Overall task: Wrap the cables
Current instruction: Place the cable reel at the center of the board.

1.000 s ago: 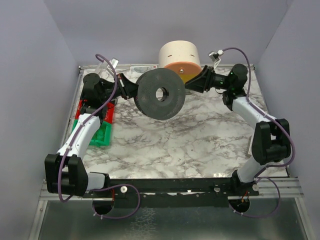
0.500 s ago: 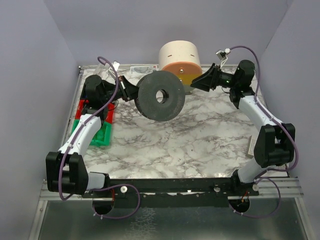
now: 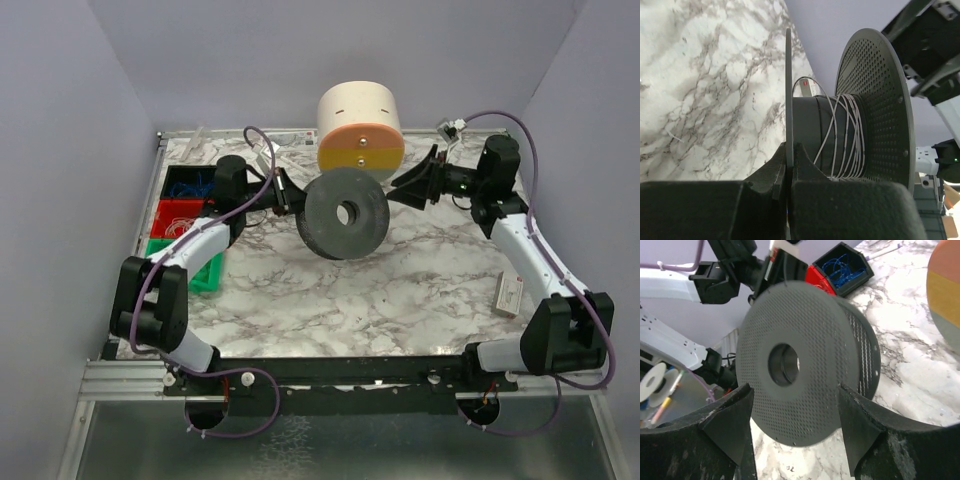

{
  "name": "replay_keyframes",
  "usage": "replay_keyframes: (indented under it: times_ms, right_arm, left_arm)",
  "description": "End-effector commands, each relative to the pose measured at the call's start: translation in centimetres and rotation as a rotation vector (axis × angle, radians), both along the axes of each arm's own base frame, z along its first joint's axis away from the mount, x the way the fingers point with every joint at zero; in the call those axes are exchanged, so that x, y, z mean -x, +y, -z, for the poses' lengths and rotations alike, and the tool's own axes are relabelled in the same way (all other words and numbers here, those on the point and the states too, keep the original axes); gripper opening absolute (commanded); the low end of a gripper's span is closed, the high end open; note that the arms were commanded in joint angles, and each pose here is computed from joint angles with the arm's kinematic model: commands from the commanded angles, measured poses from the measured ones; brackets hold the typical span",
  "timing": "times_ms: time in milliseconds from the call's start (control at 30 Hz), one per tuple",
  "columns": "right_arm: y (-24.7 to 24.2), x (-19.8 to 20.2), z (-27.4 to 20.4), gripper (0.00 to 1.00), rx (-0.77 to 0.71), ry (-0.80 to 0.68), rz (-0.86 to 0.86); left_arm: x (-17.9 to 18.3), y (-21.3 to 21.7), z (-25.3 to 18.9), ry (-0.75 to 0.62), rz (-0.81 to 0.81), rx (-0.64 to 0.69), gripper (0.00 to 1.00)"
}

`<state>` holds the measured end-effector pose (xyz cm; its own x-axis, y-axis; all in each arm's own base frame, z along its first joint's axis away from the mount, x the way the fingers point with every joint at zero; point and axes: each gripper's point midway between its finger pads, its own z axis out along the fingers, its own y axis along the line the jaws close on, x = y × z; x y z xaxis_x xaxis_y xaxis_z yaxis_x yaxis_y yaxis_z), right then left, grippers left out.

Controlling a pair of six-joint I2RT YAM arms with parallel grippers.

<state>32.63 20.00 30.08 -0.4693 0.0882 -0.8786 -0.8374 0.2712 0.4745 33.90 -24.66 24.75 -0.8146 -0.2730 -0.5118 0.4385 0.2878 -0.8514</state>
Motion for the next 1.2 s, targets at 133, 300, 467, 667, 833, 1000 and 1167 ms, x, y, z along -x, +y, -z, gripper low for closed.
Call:
replay_keyframes:
  times_ms: [133, 300, 467, 667, 833, 1000, 1167]
  right_arm:
    - [-3.0, 0.1, 0.6, 0.73, 0.124, -0.068, 0.198]
    - [-4.6, -0.5, 0.8, 0.73, 0.139, -0.101, 0.273]
    - [-4.9, -0.7, 1.0, 0.73, 0.147, -0.123, 0.284]
    - [-4.8, -0.7, 1.6, 0.73, 0.153, -0.128, 0.273]
    - [-4.7, -0.5, 1.7, 0.73, 0.152, -0.129, 0.257]
    - [-4.6, -0.3, 1.8, 0.73, 0.152, -0.131, 0.243]
    - [-4.5, -0.2, 1.9, 0.73, 0.148, -0.124, 0.234]
  left_arm:
    - [0.1, -3.4, 5.4, 0.055, 0.07, -0.038, 0.0]
    - [-0.4, -4.6, 9.8, 0.151, 0.075, -0.07, 0.0]
    - [-1.1, -5.2, 13.5, 0.222, 0.044, -0.112, 0.0]
    - [-1.5, -6.2, 16.8, 0.293, 0.053, -0.138, 0.0]
    - [-1.6, -6.5, 18.6, 0.331, 0.059, -0.152, 0.09]
    - [-1.8, -6.5, 19.1, 0.332, 0.061, -0.157, 0.21]
    - [-1.8, -6.3, 19.4, 0.33, 0.052, -0.165, 0.36]
